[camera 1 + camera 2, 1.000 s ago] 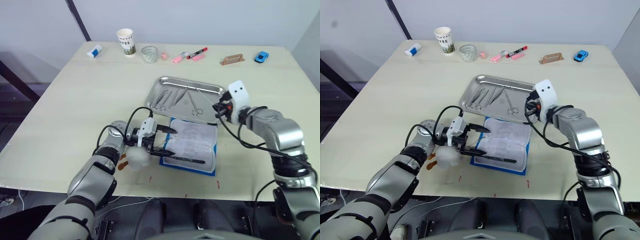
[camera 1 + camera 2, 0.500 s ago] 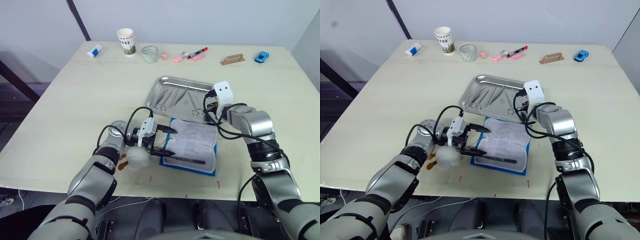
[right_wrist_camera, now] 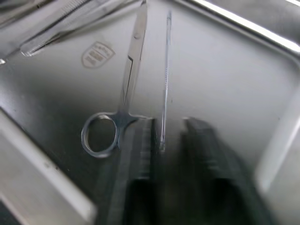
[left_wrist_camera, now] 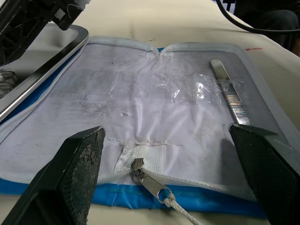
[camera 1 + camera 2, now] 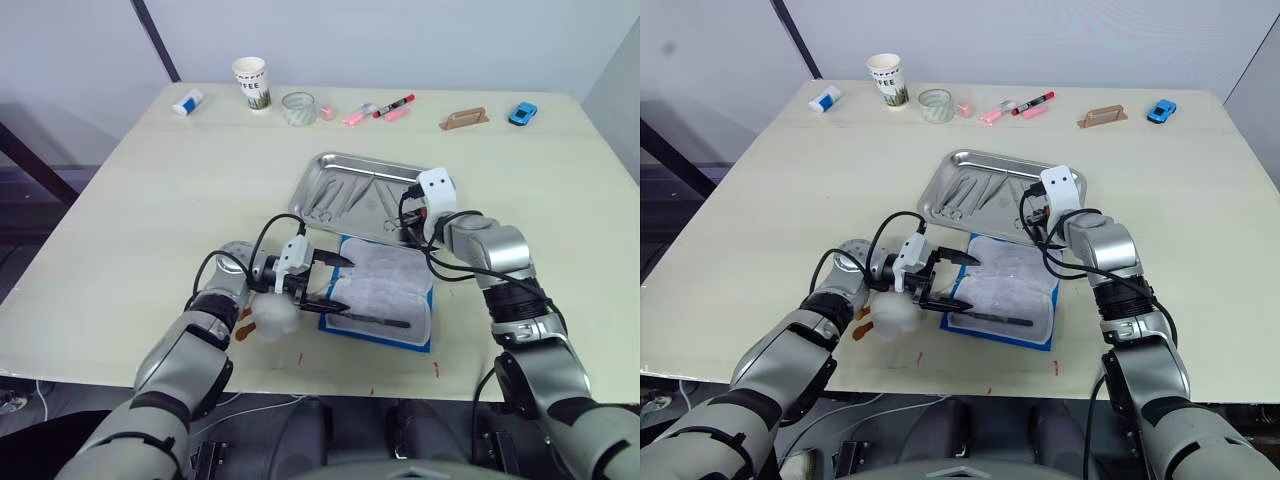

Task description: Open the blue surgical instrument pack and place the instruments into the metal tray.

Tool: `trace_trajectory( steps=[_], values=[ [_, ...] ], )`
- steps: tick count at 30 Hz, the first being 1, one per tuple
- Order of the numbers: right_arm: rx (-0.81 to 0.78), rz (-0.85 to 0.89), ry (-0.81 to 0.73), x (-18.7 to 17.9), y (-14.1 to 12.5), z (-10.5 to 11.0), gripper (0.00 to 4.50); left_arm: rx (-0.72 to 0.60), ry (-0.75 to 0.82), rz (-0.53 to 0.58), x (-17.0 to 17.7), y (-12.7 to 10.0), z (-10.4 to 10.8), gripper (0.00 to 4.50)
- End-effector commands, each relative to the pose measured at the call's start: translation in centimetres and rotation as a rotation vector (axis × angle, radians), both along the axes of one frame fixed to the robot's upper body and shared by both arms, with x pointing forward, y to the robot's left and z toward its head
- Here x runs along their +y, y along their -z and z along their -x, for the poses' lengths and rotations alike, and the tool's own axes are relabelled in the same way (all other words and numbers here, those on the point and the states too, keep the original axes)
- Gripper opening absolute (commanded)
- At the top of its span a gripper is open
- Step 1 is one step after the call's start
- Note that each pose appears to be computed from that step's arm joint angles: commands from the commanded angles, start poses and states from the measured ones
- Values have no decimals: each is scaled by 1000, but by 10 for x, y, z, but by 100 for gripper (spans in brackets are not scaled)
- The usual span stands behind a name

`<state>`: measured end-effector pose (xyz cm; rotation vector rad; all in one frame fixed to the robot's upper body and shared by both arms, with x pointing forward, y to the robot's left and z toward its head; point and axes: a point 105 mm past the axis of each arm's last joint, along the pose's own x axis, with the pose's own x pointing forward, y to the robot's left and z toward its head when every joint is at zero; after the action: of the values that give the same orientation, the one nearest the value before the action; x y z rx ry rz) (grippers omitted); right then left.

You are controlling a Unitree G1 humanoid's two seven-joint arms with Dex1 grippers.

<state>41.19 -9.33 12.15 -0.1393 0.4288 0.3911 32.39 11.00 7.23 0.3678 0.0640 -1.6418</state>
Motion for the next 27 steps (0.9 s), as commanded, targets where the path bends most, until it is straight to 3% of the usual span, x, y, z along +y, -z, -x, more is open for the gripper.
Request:
trace_trajectory(
  steps=[1, 2, 9, 13, 16, 19, 24, 27],
  values=[
    [-89, -6, -25, 3, -25, -3, 278, 74, 39, -59, 5, 21, 14, 450],
    [-92, -11, -28, 2, -26, -2, 320, 75, 40, -58, 4, 21, 14, 450],
    [-262, -43, -215, 6, -63, 16, 320, 74, 43, -51, 2, 21, 14, 450],
    [-321, -98, -492, 6, -66, 61, 320, 74, 42, -53, 2, 20, 13, 450],
    [-271, -108, -690, 3, -50, 101, 320, 73, 42, -53, 2, 20, 13, 450],
    [-201, -93, -798, 0, -33, 125, 320, 74, 42, -54, 2, 20, 13, 450],
    [-88, 32, -926, -5, 4, 153, 320, 75, 42, -56, 2, 21, 13, 450],
    [-60, 45, -945, -2, 16, 158, 320, 75, 41, -56, 2, 21, 13, 450]
  ],
)
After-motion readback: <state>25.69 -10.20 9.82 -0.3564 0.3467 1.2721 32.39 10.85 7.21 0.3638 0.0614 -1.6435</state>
